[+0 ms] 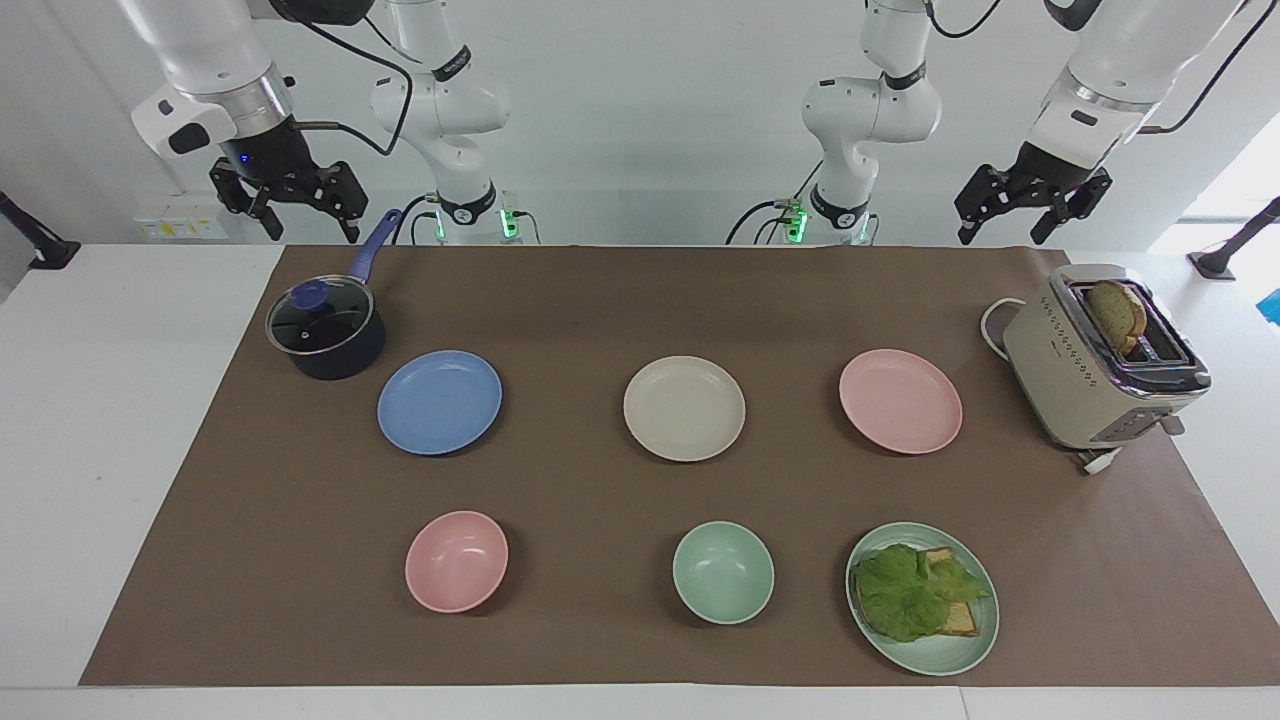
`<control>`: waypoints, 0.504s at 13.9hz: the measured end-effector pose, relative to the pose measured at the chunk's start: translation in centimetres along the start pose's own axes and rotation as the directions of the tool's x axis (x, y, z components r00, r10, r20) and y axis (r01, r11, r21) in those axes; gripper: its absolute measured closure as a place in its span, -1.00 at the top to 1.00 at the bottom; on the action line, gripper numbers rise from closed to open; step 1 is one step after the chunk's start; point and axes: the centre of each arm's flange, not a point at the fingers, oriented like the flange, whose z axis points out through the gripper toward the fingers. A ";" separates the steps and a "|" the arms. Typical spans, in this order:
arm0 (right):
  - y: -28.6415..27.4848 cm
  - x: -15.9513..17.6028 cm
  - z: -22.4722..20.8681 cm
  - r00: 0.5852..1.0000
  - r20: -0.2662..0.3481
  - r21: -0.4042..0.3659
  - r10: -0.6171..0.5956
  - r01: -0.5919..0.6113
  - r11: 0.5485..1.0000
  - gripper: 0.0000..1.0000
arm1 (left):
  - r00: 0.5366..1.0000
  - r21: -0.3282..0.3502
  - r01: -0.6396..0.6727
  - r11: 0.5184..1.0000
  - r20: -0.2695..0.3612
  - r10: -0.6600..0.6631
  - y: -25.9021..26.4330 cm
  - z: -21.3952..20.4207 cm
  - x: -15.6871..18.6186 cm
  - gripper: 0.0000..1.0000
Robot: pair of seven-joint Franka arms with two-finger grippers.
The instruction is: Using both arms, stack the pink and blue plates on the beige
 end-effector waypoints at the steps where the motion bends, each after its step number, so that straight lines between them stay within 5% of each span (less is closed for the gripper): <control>1: 0.0 0.0 0.0 1.000 0.000 0.000 0.000 0.000 1.000 1.00 | 1.000 0.000 0.000 1.000 0.001 0.000 0.0 0.0 0.0 1.00; 7: 0.0 0.0 0.0 1.000 0.000 0.000 0.000 0.000 1.000 1.00 | 1.000 0.001 0.005 1.000 0.022 -0.005 -0.2 0.9 0.0 1.00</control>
